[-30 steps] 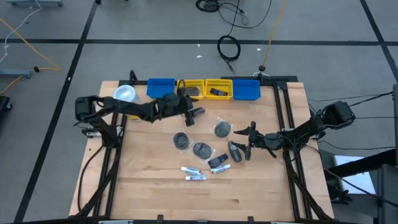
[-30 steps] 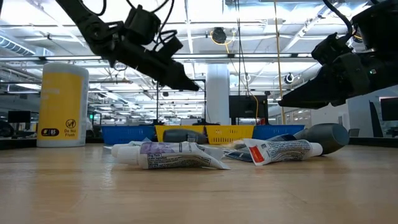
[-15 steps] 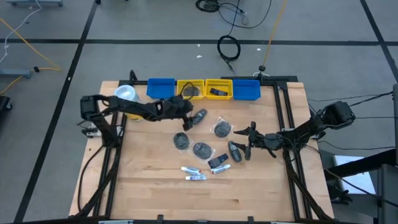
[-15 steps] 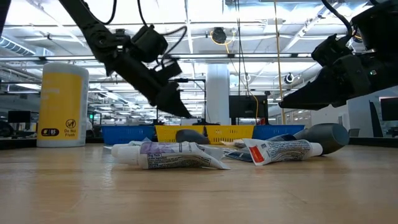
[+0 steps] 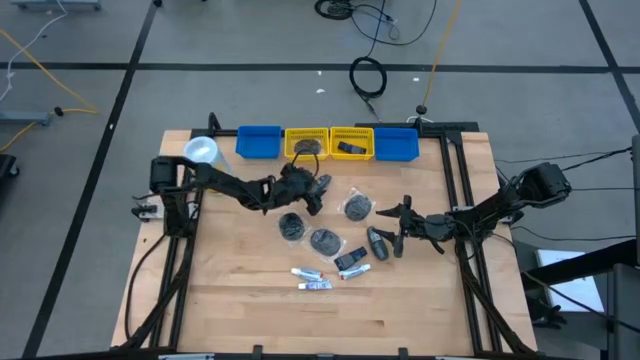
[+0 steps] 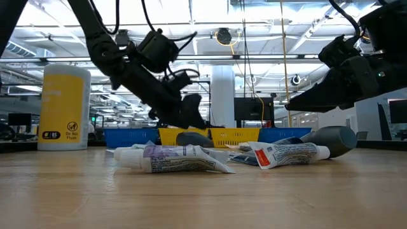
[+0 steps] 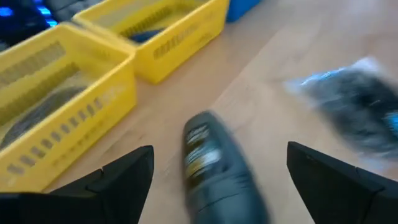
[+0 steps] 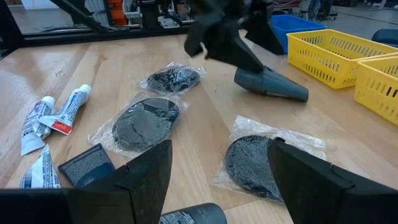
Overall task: Pick & Place Travel size toiletries
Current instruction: Put the deodorant into the left blue bin
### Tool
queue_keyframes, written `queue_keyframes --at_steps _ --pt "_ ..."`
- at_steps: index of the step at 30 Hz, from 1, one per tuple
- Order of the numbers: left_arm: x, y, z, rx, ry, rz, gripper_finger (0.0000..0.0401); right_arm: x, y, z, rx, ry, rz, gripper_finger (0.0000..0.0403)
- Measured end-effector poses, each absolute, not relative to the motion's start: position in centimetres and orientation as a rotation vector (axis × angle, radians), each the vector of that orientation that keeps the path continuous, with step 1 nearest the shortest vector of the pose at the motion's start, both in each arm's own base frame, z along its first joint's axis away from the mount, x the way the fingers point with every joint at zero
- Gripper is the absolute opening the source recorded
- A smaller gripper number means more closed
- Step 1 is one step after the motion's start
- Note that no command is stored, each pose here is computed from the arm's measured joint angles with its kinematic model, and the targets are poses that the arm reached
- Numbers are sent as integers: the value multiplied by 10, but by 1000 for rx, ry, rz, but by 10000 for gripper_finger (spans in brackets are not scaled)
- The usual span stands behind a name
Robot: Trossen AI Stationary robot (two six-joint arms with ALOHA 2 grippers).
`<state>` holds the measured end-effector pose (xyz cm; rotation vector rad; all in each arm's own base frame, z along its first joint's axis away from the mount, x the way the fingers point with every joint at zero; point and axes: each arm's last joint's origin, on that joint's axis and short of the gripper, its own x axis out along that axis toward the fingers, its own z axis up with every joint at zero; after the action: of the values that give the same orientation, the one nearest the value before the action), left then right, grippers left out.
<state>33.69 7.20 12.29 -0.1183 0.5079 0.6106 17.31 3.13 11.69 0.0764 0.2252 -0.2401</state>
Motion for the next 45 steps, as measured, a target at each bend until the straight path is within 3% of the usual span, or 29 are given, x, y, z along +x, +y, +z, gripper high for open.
queue_keyframes --at_steps 12,29,45 --pt "337 79 104 -201 509 704 360 173 31 117 76 225 -240 256" --pt "333 95 101 -320 546 551 356 173 31 118 83 218 -240 256" --pt "332 94 100 -242 587 535 198 173 31 118 83 218 -240 256"
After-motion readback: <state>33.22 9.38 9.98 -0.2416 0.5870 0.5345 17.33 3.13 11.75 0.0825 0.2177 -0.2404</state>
